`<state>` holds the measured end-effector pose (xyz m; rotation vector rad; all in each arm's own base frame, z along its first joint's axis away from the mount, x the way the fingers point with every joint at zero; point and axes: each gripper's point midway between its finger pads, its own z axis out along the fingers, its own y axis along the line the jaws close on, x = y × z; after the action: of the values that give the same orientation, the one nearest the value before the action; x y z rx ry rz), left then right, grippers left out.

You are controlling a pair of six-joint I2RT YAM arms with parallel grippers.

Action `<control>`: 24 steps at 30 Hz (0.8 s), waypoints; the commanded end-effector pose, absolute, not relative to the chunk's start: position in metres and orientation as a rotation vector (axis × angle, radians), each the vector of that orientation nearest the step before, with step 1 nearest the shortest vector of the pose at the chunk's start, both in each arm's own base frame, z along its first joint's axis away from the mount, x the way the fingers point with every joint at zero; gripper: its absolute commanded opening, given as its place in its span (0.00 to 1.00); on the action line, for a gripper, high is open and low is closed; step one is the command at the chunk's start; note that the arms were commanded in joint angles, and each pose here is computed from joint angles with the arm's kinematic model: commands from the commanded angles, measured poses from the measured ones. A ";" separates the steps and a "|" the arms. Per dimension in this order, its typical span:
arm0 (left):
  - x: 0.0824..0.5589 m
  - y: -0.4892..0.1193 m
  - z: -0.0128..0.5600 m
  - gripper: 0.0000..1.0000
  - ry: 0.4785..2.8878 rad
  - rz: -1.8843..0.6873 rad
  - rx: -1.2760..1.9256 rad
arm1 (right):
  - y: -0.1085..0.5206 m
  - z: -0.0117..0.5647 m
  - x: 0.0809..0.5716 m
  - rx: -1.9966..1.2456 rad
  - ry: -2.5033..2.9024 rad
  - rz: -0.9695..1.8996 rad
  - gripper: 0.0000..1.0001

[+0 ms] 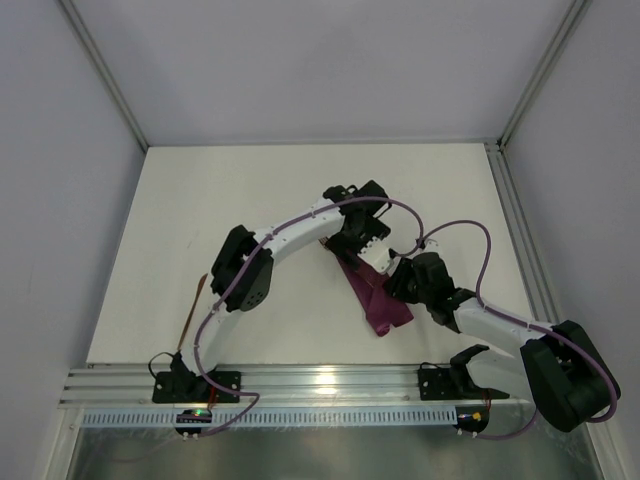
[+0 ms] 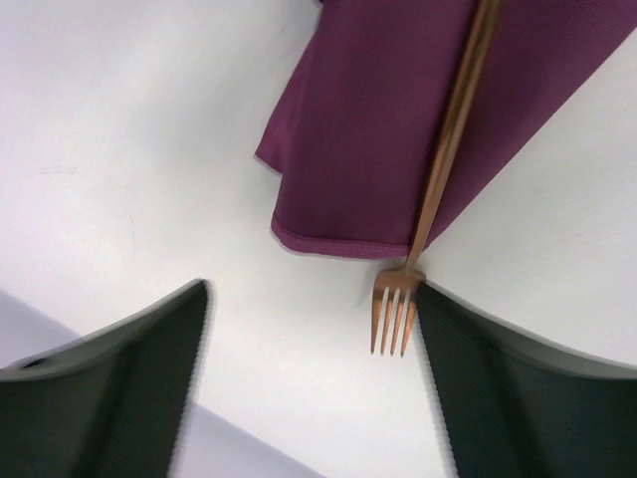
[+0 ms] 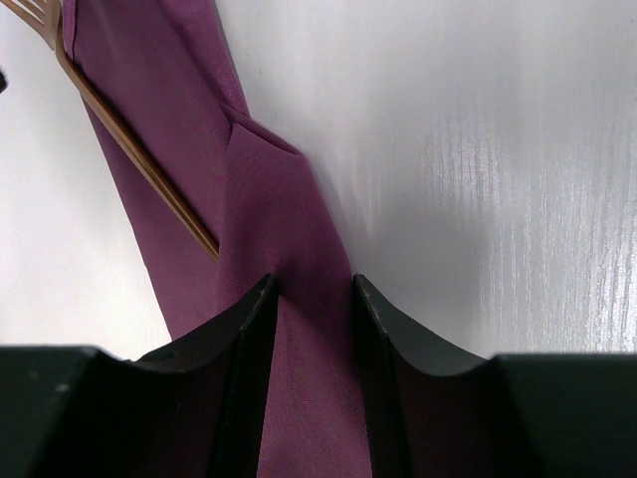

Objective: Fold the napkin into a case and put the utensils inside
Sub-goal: Stuff the fork into the folded napkin.

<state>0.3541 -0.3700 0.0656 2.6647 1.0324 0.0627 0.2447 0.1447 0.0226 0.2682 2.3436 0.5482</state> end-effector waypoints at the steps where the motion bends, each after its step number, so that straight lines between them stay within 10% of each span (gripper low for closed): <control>1: 0.356 -0.359 0.102 0.97 1.151 0.049 2.571 | 0.140 0.014 0.237 0.271 2.377 0.514 0.41; 7: 0.372 -0.329 0.113 0.93 1.519 0.078 2.328 | 0.138 0.015 0.240 0.258 2.376 0.491 0.41; 12: 0.400 -0.306 0.123 0.48 1.944 0.012 1.862 | 0.138 0.015 0.241 0.259 2.377 0.491 0.41; 24: 0.427 -0.284 0.110 0.59 2.400 -0.551 1.094 | 0.139 0.015 0.243 0.246 2.384 0.484 0.40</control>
<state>0.4319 -0.2578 0.0872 1.2337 2.4102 -0.3108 0.2458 0.1448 0.0224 0.2627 2.3455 0.5431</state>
